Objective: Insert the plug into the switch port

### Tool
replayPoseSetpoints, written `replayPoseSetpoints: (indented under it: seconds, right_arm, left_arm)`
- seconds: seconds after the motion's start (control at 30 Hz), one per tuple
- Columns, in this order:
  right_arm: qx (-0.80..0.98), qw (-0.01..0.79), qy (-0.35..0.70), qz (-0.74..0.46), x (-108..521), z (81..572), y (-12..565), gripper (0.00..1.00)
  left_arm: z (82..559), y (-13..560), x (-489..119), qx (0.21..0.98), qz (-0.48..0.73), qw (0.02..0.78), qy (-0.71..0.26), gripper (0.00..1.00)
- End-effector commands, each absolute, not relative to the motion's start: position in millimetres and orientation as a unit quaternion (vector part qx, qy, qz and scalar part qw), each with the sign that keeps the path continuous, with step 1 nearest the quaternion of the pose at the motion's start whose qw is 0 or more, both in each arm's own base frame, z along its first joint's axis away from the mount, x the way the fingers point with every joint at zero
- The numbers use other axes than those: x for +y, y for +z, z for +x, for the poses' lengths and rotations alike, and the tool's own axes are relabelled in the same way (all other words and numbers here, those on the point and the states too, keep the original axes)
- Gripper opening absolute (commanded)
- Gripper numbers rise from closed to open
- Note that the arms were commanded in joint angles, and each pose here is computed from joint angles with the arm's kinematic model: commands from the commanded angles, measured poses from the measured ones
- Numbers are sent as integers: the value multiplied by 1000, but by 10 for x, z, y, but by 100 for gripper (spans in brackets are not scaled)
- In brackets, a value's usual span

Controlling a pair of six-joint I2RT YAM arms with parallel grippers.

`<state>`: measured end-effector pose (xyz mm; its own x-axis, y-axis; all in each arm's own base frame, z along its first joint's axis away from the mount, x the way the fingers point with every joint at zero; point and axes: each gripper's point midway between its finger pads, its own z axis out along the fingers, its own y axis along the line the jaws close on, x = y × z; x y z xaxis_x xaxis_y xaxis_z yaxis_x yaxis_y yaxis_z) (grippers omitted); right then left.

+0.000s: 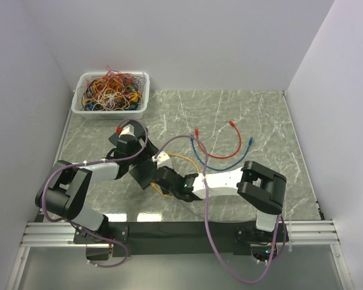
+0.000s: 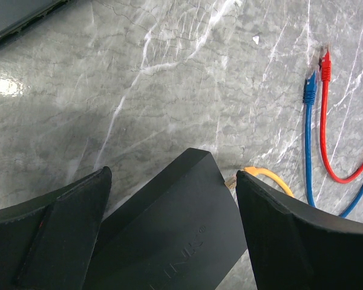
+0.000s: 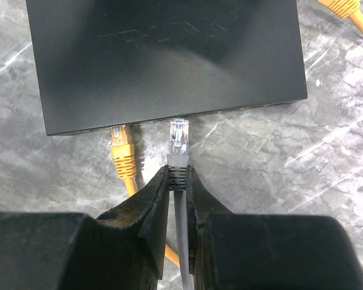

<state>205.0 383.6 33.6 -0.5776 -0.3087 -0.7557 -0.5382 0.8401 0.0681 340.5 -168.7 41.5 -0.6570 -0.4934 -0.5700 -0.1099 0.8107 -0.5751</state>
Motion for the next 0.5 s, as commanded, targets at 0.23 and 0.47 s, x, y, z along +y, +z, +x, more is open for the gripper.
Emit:
replayPoseSetpoints:
  seconds: [0.23, 0.47]
  right_arm:
    - [877, 398, 149, -225, 3919, 2155, 301, 4]
    - [876, 403, 152, -218, 3897, 2227, 356, 4]
  left_arm:
    - [3010, -58, -1532, 916, -175, 296, -205, 92]
    - [3012, -58, -1546, 916, -172, 297, -207, 92]
